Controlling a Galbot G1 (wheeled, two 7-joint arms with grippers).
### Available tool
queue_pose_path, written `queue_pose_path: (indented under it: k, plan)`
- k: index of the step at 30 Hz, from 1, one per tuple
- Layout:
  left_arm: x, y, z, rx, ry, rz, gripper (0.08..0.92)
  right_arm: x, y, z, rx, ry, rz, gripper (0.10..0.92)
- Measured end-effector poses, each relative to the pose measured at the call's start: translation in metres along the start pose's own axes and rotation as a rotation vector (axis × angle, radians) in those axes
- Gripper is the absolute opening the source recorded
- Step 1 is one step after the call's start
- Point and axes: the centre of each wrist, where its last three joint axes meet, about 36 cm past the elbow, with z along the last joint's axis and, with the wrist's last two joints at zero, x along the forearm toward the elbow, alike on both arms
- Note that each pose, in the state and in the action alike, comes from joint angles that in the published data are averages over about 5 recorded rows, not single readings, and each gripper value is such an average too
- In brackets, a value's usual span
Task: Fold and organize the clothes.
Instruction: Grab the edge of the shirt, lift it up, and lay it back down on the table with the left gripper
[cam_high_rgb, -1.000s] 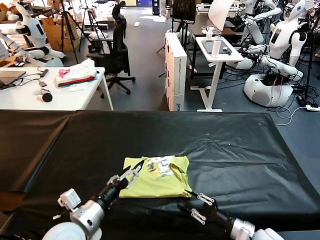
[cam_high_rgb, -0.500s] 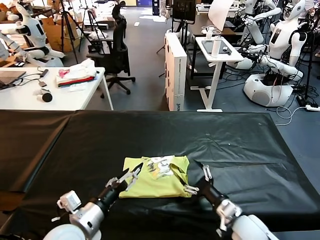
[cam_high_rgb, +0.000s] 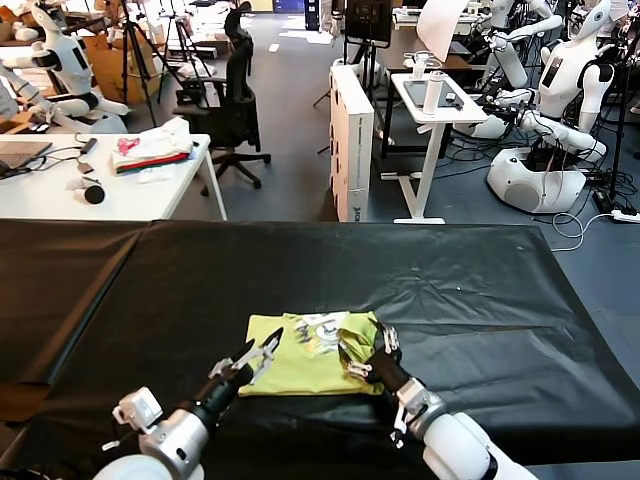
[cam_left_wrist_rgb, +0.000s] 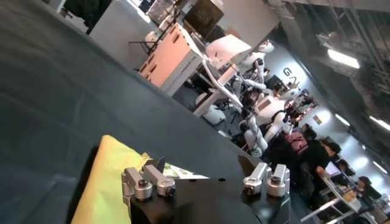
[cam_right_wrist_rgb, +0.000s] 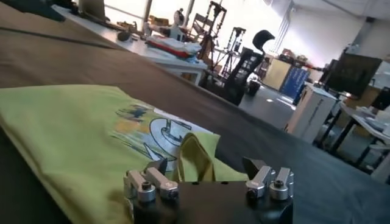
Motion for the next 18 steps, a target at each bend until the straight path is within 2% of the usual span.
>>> queue_pose_path:
  k: [11, 14, 18]
  plan:
    - [0.003, 0.003, -0.001, -0.008, -0.007, -0.011, 0.907, 0.001, -0.013, 0.012, -0.130, -0.021, 0.204, 0.907]
    - [0.002, 0.008, -0.001, -0.015, -0.005, -0.018, 0.907, 0.005, -0.023, 0.012, -0.143, -0.036, 0.221, 0.907]
    - [0.000, 0.015, 0.000, -0.039, -0.002, -0.018, 0.907, 0.020, -0.037, 0.009, -0.177, -0.103, 0.185, 0.907]
